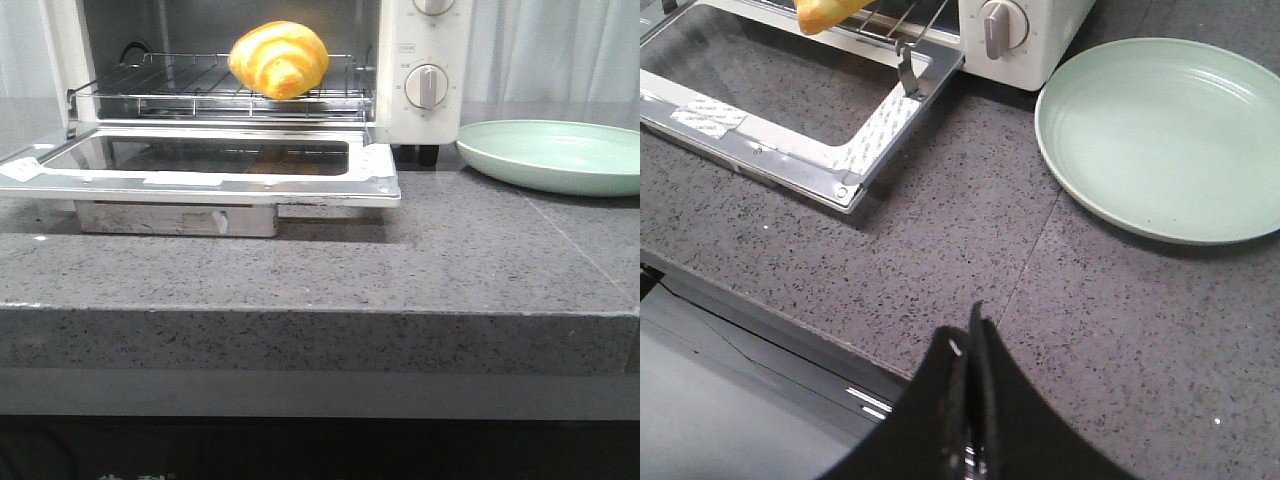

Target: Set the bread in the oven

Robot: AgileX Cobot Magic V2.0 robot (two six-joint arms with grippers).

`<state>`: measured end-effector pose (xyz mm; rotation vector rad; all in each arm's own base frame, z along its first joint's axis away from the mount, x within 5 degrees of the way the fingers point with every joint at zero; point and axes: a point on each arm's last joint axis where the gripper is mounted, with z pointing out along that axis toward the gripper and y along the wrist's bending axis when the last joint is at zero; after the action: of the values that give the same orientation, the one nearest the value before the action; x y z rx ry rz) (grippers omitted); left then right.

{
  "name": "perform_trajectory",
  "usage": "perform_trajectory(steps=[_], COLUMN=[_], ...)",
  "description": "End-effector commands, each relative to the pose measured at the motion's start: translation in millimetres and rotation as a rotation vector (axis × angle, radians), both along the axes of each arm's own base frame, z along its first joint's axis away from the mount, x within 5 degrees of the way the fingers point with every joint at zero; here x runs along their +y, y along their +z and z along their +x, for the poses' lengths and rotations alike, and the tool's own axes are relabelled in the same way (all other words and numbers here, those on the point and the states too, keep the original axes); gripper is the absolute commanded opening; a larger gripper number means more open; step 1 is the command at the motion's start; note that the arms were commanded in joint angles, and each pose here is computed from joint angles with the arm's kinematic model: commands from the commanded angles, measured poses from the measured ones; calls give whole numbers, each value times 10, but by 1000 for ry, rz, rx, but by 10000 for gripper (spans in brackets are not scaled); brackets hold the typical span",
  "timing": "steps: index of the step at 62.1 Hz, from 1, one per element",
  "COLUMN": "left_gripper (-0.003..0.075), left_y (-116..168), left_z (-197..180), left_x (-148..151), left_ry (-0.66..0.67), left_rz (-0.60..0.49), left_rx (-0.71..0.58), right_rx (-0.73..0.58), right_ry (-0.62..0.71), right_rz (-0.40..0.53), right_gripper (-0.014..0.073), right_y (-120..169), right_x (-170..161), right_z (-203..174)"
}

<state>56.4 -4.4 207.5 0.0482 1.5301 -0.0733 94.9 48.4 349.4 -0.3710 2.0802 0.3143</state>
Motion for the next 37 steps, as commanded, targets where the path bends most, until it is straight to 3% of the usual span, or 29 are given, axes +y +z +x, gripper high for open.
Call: perform_trajectory(steps=[1,37], left_gripper=[-18,-18], left_y=[34,42], left_z=[-20,-20], left_x=[1,31], left_ry=[-1,54], left_rz=[-18,-15], left_rx=[-123,-133], right_rx=[-95,-95], right_ry=[5,5], right_rz=[24,24], right_gripper=[-71,-71], right_y=[142,142], right_x=[0,0], right_z=[18,18])
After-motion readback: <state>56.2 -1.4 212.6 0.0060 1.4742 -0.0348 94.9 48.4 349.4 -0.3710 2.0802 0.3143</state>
